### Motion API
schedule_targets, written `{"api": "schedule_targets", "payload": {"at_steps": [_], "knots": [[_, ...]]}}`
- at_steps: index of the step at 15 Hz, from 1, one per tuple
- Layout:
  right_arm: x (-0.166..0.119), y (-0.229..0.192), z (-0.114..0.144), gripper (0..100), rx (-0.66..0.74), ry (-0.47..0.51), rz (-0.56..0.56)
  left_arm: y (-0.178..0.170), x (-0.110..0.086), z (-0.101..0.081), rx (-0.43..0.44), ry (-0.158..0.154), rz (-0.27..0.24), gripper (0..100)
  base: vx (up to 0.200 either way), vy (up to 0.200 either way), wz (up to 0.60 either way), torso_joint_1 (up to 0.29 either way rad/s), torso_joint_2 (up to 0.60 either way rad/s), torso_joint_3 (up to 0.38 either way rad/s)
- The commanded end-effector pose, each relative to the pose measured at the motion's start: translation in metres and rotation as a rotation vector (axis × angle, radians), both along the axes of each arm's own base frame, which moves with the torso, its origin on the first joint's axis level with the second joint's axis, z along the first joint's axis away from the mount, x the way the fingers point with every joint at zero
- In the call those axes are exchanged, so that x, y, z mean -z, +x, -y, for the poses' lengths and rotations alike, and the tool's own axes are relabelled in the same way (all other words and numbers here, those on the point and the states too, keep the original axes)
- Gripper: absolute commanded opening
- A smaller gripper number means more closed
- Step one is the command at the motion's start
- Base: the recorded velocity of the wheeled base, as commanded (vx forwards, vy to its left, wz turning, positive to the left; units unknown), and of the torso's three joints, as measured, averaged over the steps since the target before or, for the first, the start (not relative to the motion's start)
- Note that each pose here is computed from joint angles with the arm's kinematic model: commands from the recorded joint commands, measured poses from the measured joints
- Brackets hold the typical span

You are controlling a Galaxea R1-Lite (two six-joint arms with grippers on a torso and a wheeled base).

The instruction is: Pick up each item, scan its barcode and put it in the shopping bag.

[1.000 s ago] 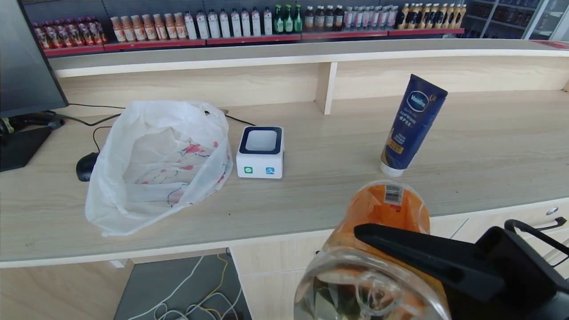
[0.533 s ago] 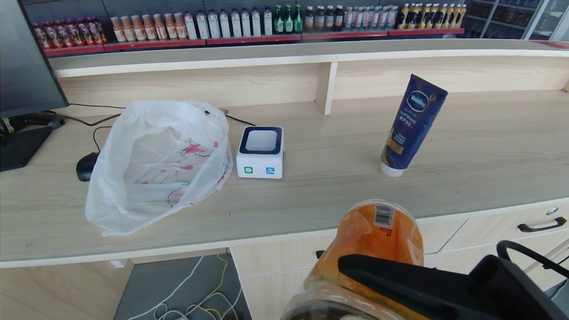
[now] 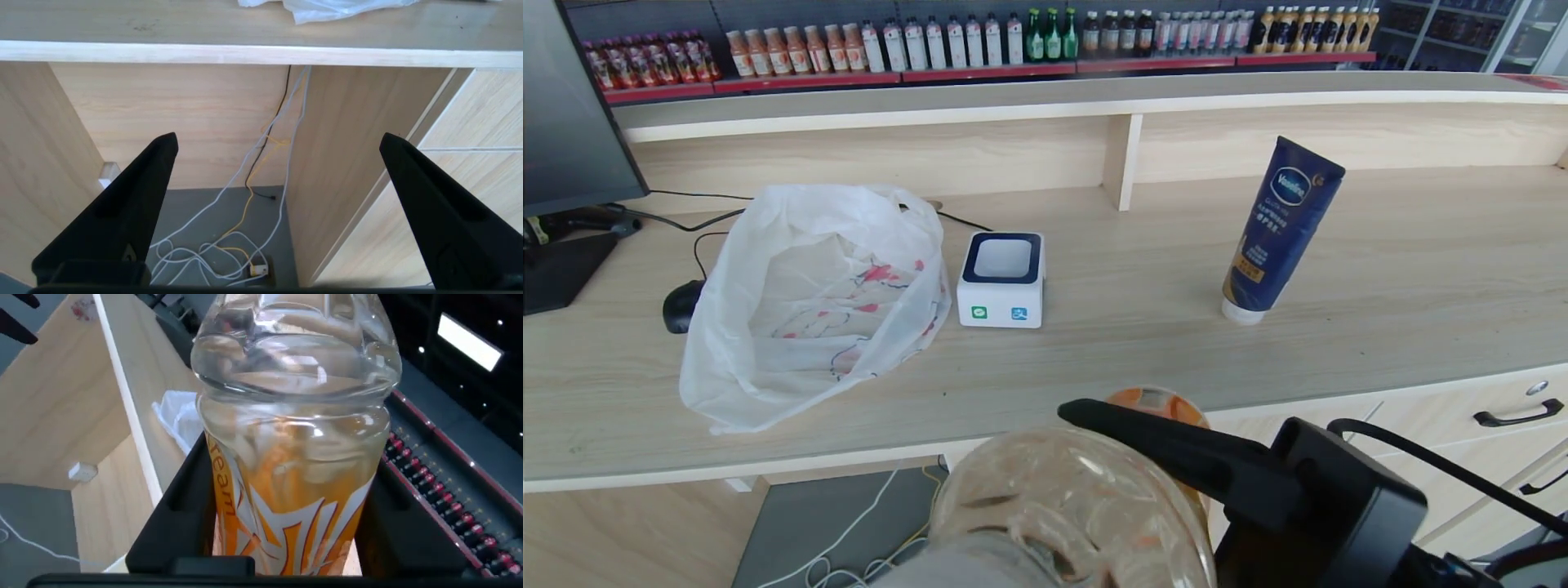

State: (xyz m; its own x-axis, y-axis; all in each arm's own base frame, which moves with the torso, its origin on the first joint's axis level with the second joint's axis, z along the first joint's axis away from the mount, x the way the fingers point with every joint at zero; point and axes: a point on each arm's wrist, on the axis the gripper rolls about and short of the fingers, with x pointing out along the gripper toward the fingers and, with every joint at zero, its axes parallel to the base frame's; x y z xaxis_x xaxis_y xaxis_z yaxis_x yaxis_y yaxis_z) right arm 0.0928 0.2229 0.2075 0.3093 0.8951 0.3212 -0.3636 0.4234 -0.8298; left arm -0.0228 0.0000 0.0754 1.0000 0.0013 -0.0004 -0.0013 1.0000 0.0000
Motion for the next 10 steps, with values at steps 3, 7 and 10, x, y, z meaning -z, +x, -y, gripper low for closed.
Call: {"api": "schedule_targets", "payload": {"at_steps": [3, 7, 10], "knots": [[-0.012, 0.022, -0.006, 0, 0.048, 0.139, -0.197, 0.0, 0.0, 0.0, 0.0, 0.0, -0.001, 100, 0.0, 0.0, 0.0, 0.0, 0.0, 0.0], [-0.024, 0.045, -0.015, 0, 0.077, 0.314, -0.397, 0.0, 0.0, 0.0, 0.0, 0.0, -0.001, 100, 0.0, 0.0, 0.0, 0.0, 0.0, 0.0], [-0.026, 0.06, -0.006, 0, 0.115, 0.382, -0.468, 0.0, 0.0, 0.0, 0.001, 0.0, -0.001, 100, 0.0, 0.0, 0.0, 0.0, 0.0, 0.0]]}}
